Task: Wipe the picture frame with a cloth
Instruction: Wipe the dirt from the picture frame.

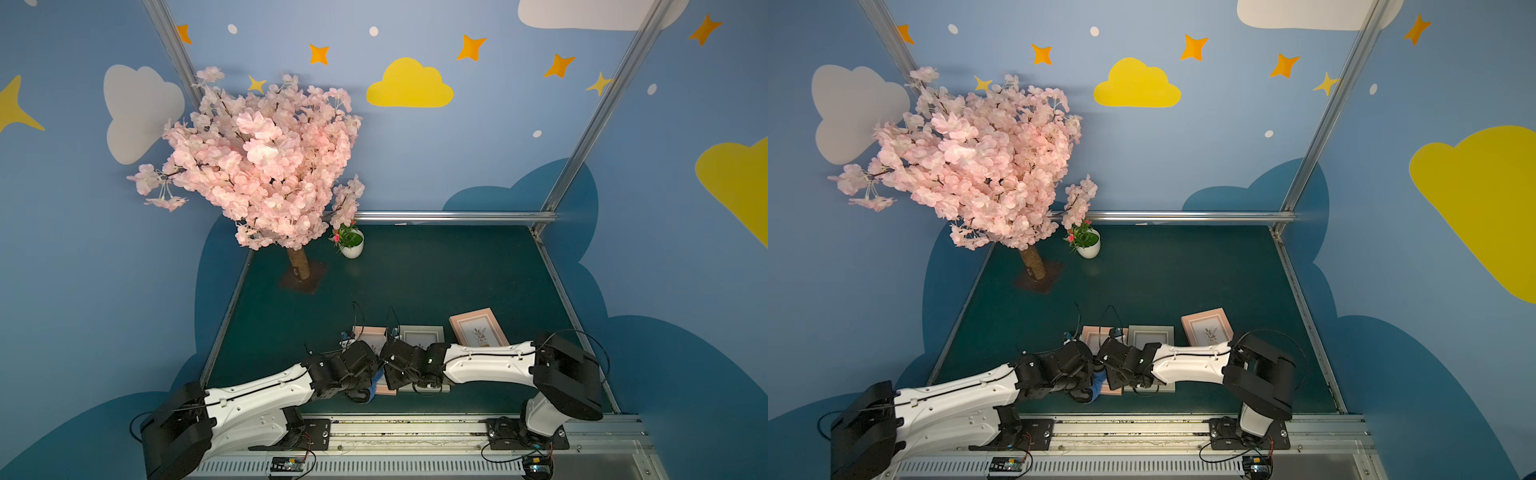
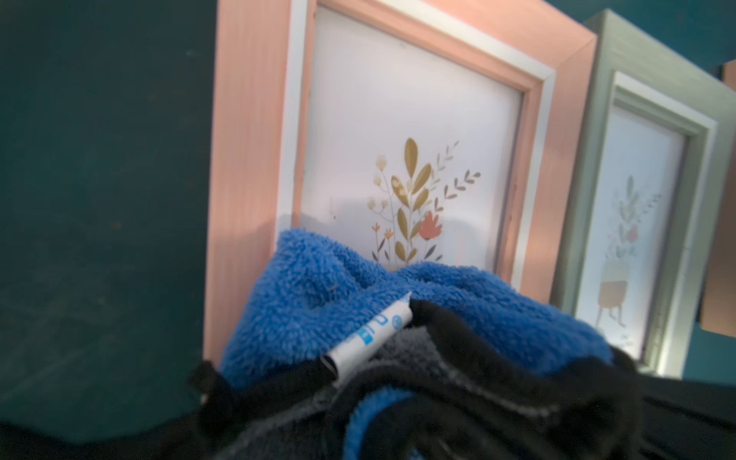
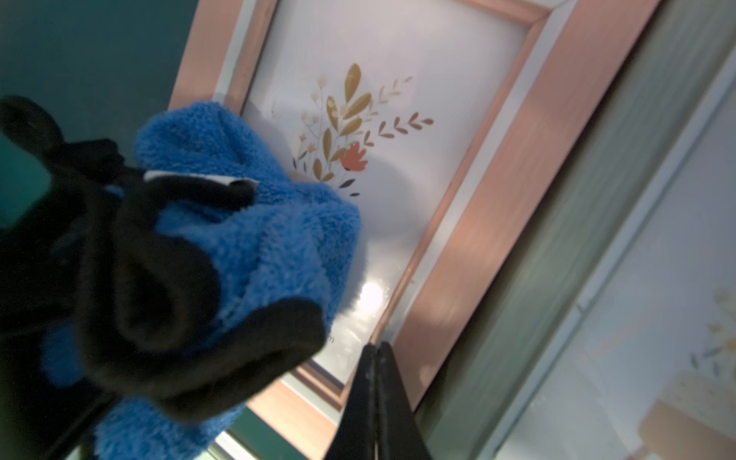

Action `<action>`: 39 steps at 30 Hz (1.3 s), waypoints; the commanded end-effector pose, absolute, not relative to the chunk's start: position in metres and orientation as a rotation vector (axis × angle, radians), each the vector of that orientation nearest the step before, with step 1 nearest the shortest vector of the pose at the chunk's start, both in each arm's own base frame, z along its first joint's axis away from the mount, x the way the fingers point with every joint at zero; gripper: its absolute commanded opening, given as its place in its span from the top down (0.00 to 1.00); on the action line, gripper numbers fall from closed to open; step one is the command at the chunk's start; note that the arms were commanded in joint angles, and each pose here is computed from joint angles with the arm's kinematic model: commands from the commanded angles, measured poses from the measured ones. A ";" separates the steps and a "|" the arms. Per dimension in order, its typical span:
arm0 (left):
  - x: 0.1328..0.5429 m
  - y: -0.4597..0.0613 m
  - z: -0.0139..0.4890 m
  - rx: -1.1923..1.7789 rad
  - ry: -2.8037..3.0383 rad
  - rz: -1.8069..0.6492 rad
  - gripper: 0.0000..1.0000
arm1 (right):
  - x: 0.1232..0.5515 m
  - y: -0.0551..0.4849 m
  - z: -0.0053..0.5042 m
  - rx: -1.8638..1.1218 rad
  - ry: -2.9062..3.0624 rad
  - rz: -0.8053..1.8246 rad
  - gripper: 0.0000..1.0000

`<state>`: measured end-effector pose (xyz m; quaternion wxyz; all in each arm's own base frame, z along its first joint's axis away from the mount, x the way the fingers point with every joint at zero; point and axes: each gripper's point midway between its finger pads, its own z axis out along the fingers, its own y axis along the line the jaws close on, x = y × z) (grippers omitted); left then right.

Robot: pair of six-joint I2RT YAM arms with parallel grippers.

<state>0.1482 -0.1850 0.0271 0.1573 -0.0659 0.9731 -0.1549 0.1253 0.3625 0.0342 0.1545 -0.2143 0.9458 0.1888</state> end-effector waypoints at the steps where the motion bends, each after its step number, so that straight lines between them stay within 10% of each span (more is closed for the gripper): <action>1: 0.141 -0.152 -0.006 -0.228 2.846 -0.207 0.97 | 0.118 0.327 -0.014 -0.632 2.826 0.341 1.00; 18: 0.215 -0.164 -0.007 -0.351 2.801 -0.324 0.97 | 0.119 0.323 -0.022 -0.609 2.847 0.323 1.00; 39: 0.118 -0.142 0.000 -0.294 2.971 -0.334 0.97 | 0.121 0.320 -0.029 -0.528 2.881 0.380 1.00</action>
